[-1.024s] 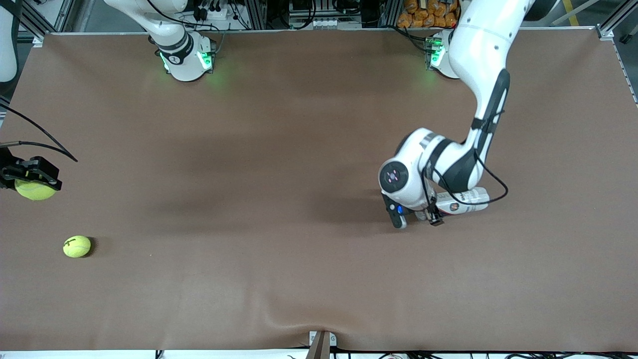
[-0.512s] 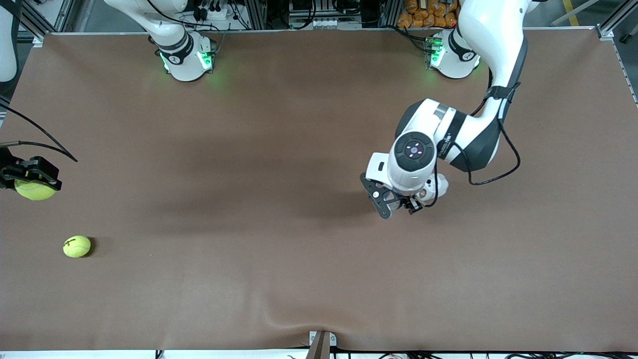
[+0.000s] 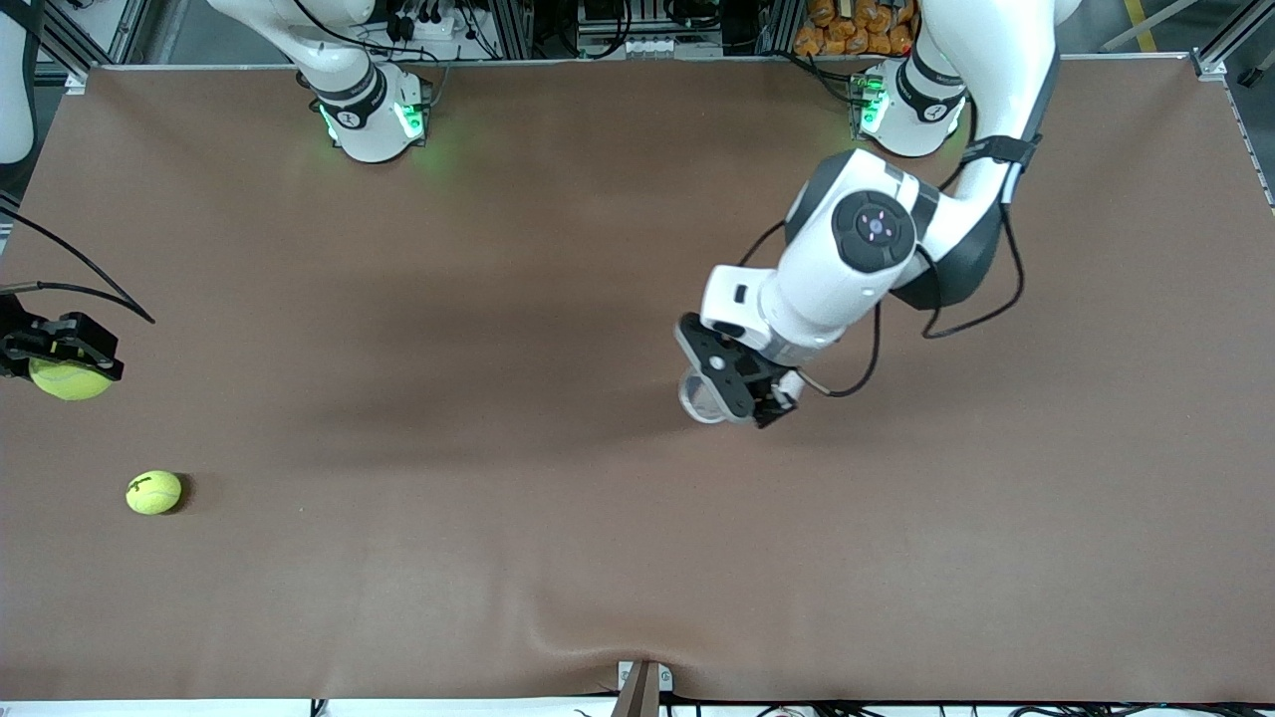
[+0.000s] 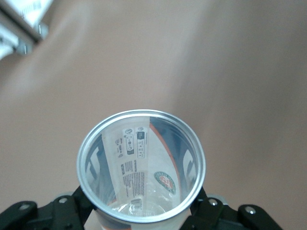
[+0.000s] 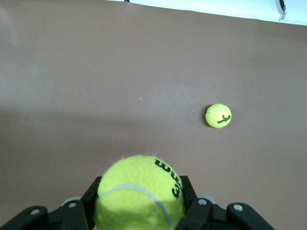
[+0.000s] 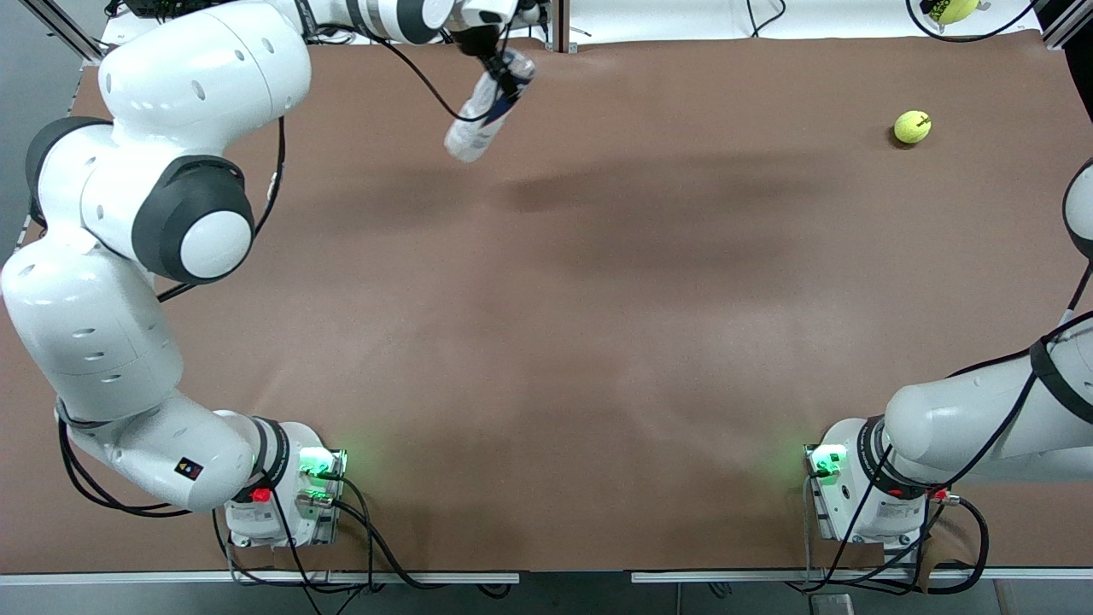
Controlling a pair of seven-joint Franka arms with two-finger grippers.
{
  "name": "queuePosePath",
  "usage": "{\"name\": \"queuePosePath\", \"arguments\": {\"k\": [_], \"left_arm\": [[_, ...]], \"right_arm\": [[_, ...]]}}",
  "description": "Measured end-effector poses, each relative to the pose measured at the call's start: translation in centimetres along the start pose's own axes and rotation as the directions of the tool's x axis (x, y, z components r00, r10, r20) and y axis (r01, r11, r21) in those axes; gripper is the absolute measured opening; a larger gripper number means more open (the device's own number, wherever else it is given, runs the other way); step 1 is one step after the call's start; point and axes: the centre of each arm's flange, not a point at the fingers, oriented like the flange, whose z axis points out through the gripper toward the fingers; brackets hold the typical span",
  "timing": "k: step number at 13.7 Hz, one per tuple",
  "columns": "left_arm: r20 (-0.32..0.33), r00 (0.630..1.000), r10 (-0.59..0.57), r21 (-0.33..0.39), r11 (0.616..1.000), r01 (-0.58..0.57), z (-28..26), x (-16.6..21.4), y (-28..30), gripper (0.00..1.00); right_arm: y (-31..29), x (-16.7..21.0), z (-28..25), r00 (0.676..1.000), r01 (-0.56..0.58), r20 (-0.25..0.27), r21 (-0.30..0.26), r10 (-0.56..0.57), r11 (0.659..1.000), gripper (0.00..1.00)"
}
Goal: Insert tennis ball vertically with right arm
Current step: 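Carry the upright can toward the table middle with the left gripper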
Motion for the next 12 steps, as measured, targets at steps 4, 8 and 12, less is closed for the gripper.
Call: {"name": "queuePosePath", "arguments": {"k": [4, 8, 12], "left_arm": [[-0.151, 0.988, -0.018, -0.057, 0.998, 0.010, 1.1, 3.0, 4.4, 0.81], [-0.259, 0.966, -0.014, -0.074, 0.997, -0.005, 6.5, 5.4, 10.5, 0.81], [-0.374, 0.926, -0.053, -0.061, 0.998, 0.033, 13.8, 6.0, 15.7, 0.81]], "right_arm": [[0.0, 0.0, 0.0, 1.000, 0.000, 0.000, 0.000, 0.000, 1.000, 0.67], [0.0, 0.0, 0.0, 1.000, 0.001, 0.000, 0.000, -0.001, 1.000, 0.67], [-0.2, 0.1, 0.0, 1.000, 0.004, -0.001, -0.002, -0.004, 1.000, 0.67]]}}
